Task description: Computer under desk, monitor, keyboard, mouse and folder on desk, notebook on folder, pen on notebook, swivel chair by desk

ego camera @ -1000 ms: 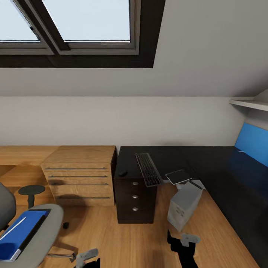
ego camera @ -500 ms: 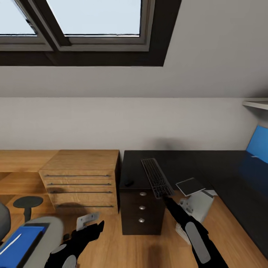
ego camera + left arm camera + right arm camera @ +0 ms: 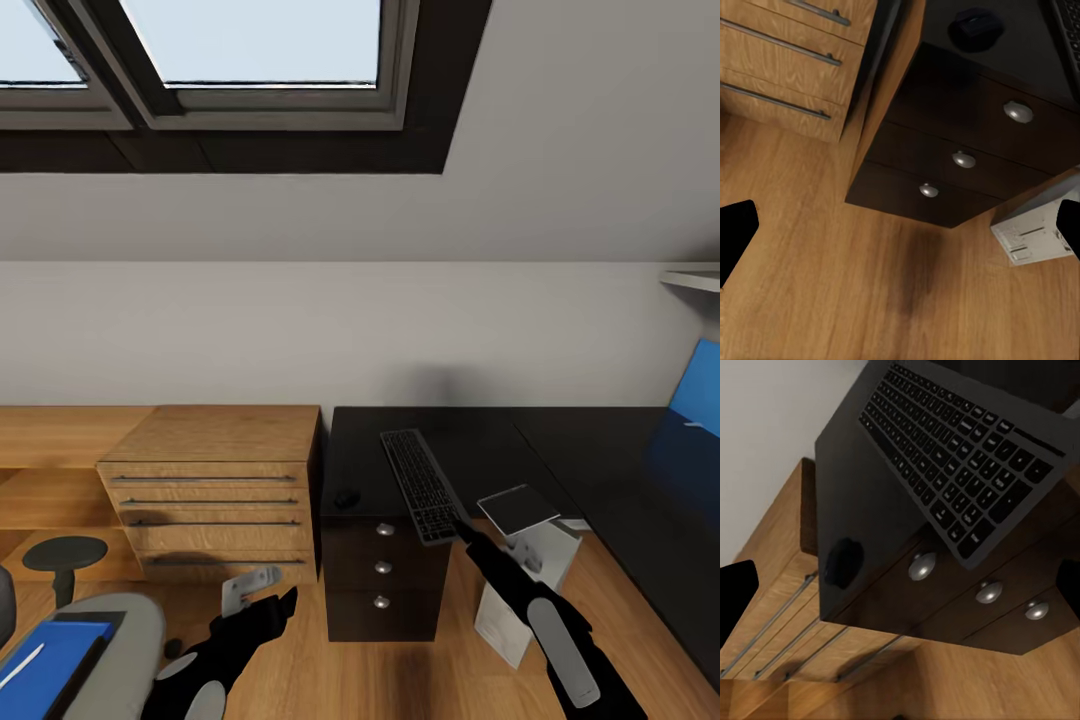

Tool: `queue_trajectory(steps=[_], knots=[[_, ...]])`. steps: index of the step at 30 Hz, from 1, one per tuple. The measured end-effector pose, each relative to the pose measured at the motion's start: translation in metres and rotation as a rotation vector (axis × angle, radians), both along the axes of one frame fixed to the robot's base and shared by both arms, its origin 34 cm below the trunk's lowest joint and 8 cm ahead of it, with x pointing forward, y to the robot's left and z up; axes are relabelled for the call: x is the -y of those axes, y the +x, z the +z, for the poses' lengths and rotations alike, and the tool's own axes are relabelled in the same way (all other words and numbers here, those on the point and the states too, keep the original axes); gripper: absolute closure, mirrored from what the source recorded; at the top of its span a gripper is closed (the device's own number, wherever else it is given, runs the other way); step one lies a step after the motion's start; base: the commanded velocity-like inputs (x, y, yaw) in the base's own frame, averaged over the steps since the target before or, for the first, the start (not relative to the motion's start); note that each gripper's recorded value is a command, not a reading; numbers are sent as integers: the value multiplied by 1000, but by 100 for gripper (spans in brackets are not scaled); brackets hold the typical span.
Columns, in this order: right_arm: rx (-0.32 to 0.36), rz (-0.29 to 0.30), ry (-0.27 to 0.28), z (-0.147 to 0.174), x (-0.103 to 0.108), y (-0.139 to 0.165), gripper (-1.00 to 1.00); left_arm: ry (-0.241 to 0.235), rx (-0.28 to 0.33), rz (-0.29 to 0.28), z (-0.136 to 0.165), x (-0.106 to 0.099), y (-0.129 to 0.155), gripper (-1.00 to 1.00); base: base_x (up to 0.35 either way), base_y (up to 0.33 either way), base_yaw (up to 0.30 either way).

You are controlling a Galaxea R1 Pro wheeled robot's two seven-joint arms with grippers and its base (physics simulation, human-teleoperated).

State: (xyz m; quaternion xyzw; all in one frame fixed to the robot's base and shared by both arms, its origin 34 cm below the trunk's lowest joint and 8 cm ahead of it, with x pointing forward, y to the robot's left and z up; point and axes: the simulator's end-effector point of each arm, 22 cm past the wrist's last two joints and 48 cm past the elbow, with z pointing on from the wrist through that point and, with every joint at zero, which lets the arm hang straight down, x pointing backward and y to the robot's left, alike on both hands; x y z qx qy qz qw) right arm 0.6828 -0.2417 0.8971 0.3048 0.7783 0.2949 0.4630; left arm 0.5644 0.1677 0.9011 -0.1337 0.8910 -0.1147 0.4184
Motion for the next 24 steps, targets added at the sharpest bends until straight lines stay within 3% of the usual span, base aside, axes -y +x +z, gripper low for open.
queue_trajectory(steps=[7,24], knots=[[-26,29,12,-13,-7,-2,-100,19,-9,18,-10,-5,1,-100,0,0,0],[-50,30,16,-45,-7,-3,-100,43,-28,48,-35,-13,1,-100,0,0,0]])
